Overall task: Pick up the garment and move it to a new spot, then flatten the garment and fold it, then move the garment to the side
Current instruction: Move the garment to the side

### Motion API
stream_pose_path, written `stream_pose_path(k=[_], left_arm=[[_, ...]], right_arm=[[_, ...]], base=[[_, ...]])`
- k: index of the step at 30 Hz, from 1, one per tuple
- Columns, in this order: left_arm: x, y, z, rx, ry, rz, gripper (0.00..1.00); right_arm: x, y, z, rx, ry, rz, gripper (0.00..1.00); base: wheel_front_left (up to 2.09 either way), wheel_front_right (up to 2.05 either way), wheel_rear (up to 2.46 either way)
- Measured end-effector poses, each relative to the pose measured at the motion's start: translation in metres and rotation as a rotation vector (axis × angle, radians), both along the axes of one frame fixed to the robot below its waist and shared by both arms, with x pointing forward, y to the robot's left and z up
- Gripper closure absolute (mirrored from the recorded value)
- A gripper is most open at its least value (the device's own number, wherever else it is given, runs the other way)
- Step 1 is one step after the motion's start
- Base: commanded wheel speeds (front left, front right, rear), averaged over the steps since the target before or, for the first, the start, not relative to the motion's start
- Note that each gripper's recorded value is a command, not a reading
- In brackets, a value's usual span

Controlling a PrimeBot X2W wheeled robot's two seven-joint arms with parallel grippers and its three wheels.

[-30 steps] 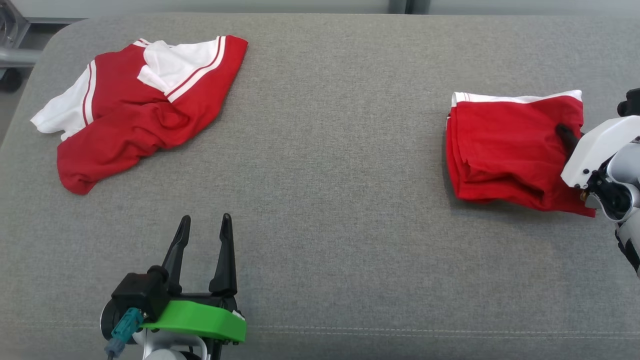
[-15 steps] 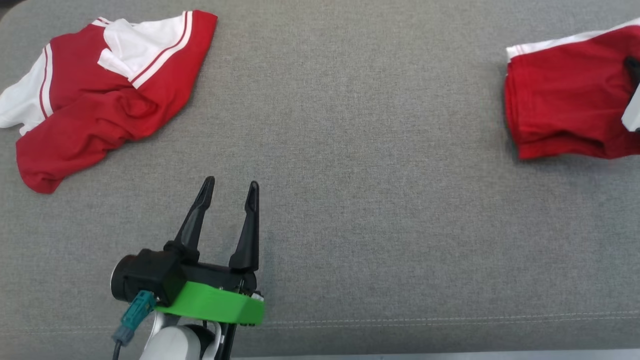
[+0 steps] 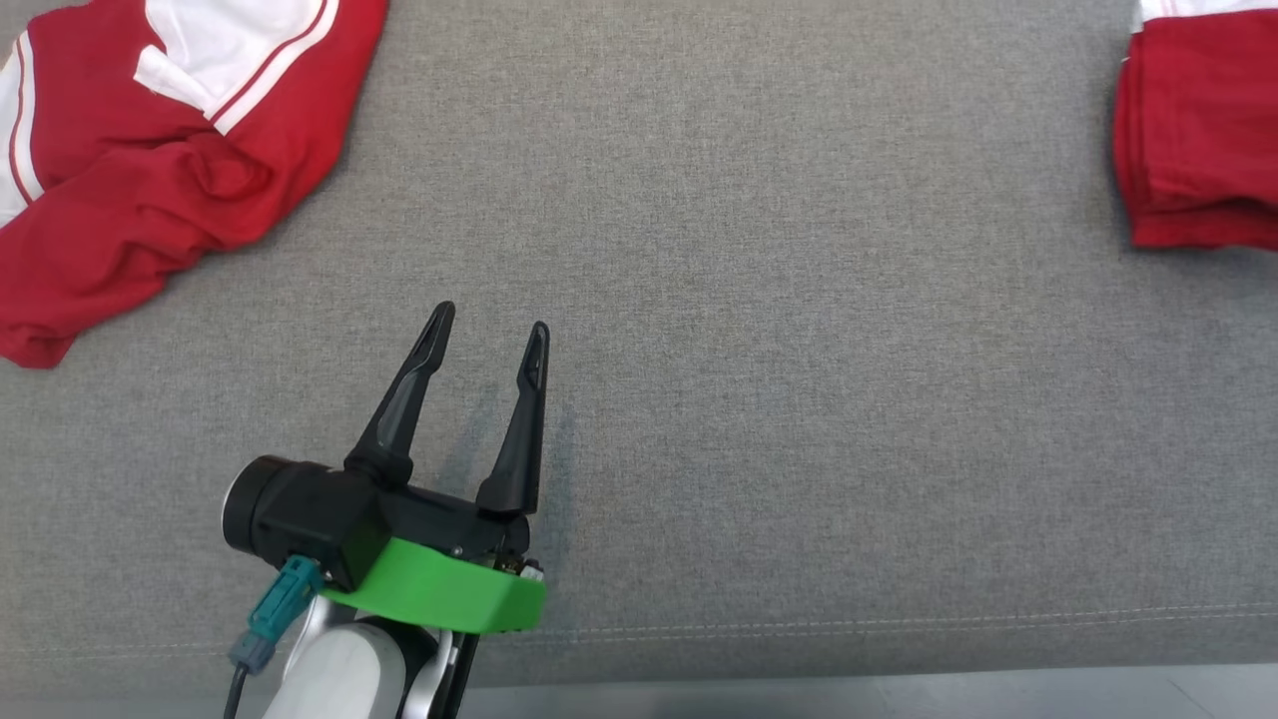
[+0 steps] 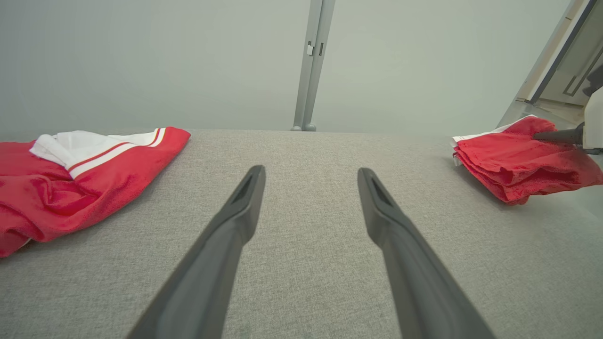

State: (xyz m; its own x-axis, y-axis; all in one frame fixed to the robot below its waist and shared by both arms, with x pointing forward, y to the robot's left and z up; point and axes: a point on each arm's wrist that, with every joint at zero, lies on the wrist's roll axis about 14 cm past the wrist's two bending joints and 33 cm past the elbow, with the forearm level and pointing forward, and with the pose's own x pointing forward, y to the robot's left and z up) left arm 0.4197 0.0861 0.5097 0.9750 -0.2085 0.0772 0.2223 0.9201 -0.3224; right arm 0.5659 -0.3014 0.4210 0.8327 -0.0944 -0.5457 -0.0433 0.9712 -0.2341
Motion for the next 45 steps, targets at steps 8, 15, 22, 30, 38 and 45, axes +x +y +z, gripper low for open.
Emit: stream_pose_path(k=[8,15,22,30,38,45], left_arm=[[0.003,0.008,-0.014,0.024,0.049,0.016,0.00],[0.004,0.009,-0.014,0.024,0.048,0.019,0.00],[0.004,0.003,-0.013,0.019,0.050,0.000,0.00],[0.007,0.005,-0.009,0.020,0.035,0.006,0.00],[0.006,-0.004,-0.001,0.005,0.010,-0.016,0.00],[0.009,-0.010,0.014,-0.002,-0.037,-0.034,0.00]], right_arm=[[0.012,-0.012,-0.009,-0.062,-0.027,-0.058,0.91],[0.007,-0.031,-0.008,-0.088,-0.036,-0.116,0.66],[-0.001,-0.058,0.001,-0.055,-0.085,-0.237,0.00],[-0.017,-0.057,-0.012,-0.048,-0.068,-0.257,0.00],[-0.014,-0.040,0.018,-0.009,-0.198,-0.200,0.00],[-0.008,0.006,0.061,0.095,-0.361,-0.063,0.00]], base=[[0.00,0.00,0.00],[0.00,0.00,0.00],[0.00,0.00,0.00],[0.00,0.00,0.00],[0.00,0.00,0.00],[0.00,0.00,0.00]])
